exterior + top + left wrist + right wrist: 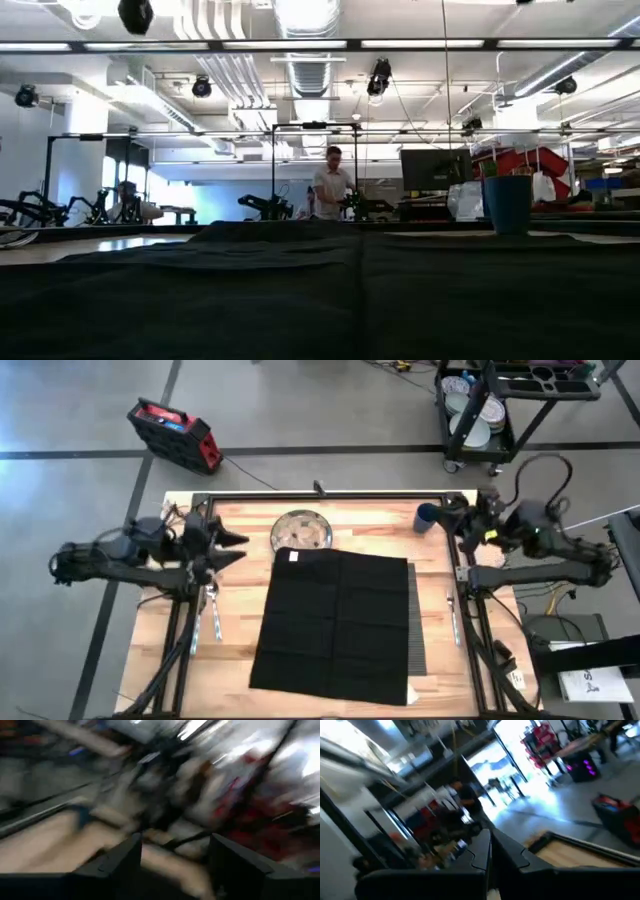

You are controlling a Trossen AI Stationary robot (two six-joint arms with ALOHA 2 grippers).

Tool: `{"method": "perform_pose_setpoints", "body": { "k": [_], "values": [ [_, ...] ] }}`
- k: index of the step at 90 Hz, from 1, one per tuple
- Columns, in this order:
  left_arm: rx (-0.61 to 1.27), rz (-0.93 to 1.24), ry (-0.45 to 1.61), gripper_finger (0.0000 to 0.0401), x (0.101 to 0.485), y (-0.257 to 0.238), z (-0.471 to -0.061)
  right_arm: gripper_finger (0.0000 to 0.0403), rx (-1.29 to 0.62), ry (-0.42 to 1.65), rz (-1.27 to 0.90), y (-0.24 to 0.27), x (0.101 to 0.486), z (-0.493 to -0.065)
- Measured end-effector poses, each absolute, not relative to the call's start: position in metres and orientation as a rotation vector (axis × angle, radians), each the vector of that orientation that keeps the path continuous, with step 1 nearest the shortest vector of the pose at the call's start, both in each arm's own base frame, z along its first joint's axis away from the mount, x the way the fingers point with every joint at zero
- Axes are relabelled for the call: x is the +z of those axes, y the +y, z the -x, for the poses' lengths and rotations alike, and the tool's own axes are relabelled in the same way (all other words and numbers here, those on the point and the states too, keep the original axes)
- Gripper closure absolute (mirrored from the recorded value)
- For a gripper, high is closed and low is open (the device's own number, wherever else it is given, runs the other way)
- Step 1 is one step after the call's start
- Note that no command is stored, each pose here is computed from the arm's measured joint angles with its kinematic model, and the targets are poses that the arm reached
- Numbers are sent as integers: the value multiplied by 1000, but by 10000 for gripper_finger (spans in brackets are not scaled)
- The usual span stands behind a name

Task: Set table place
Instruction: Fold the black napkin

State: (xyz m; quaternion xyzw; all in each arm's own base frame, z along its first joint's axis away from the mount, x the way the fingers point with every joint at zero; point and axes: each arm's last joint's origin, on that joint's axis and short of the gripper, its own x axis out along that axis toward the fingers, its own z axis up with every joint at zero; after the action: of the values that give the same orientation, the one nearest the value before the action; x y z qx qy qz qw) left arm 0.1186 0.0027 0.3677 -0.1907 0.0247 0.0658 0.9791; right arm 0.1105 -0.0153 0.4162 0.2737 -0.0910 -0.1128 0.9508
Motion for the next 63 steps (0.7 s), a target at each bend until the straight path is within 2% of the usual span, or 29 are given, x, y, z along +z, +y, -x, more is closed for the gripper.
{"method": "perform_pose_setpoints", "body": {
  "k": [20,34,63],
  "values": [
    [163,181,208,169,449,4,-111,403,-282,9,-501,-17,477,-127],
    [162,106,295,163,487,4,-104,403,-307,113,-483,-18,504,-139],
    [150,73,160,158,542,4,-104,403,-312,162,-428,-19,536,-150]
  ]
}}
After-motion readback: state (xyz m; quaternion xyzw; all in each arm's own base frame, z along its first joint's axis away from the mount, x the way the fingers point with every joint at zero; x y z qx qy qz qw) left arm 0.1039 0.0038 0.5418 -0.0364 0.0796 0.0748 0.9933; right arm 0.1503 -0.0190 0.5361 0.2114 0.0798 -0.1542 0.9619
